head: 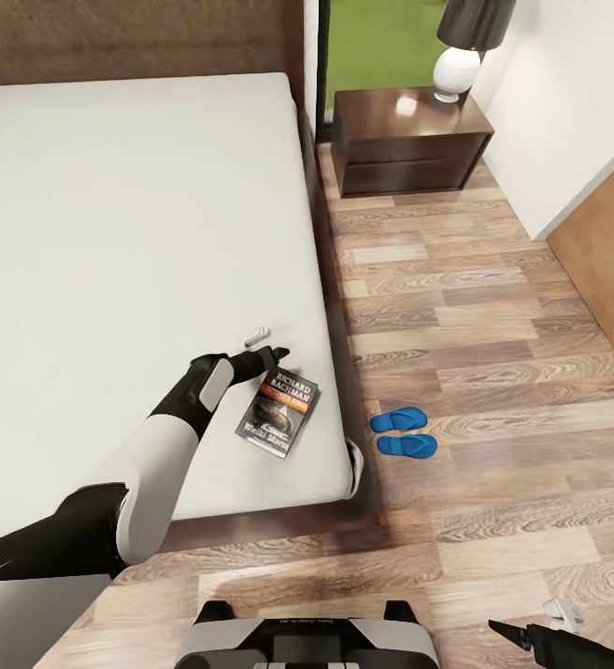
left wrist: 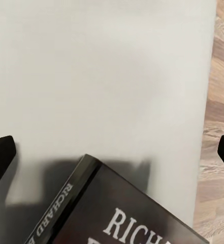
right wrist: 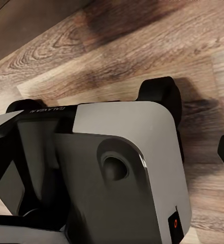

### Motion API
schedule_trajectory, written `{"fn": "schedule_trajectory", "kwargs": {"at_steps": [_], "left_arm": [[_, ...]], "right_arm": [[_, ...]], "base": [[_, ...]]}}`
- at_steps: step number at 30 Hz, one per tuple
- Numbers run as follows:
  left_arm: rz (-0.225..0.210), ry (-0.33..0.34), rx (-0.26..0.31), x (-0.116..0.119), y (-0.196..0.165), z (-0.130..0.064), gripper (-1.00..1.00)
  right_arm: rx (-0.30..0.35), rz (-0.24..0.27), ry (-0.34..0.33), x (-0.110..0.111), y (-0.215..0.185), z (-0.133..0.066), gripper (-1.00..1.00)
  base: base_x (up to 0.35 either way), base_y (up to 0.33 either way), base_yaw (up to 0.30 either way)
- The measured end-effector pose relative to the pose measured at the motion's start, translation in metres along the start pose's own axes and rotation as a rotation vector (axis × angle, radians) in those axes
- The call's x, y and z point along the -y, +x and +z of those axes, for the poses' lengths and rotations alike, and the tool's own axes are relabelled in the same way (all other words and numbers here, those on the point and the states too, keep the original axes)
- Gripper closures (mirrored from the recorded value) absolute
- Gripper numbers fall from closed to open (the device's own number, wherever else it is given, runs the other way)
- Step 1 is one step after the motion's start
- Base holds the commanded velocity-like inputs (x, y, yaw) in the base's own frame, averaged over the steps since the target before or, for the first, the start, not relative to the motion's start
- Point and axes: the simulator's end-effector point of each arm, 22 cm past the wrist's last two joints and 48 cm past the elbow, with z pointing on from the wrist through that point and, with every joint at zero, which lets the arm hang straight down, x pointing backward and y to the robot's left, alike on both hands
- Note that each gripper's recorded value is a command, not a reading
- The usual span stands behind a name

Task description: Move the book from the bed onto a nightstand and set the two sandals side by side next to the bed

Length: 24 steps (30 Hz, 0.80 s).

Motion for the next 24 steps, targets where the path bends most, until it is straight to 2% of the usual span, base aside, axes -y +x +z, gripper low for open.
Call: {"fn": "schedule_trajectory", "kwargs": {"at_steps": [13, 15, 24], "left_arm": [[0.014, 0.016, 0.043, 0.008, -0.020, -0.005, -1.00], [0.018, 0.034, 0.053, 0.013, -0.024, -0.007, -1.00], [0.022, 0.058, 0.057, 0.019, -0.026, -0.008, -1.00]], "right_arm": [[0.000, 0.000, 0.000, 0.000, 0.000, 0.000, -1.00], [0.000, 0.000, 0.000, 0.000, 0.000, 0.000, -1.00], [0.000, 0.000, 0.000, 0.000, 0.000, 0.000, -1.00]], "base": [[0.000, 0.000, 0.000], [0.000, 0.000, 0.000], [0.000, 0.000, 0.000]]}}
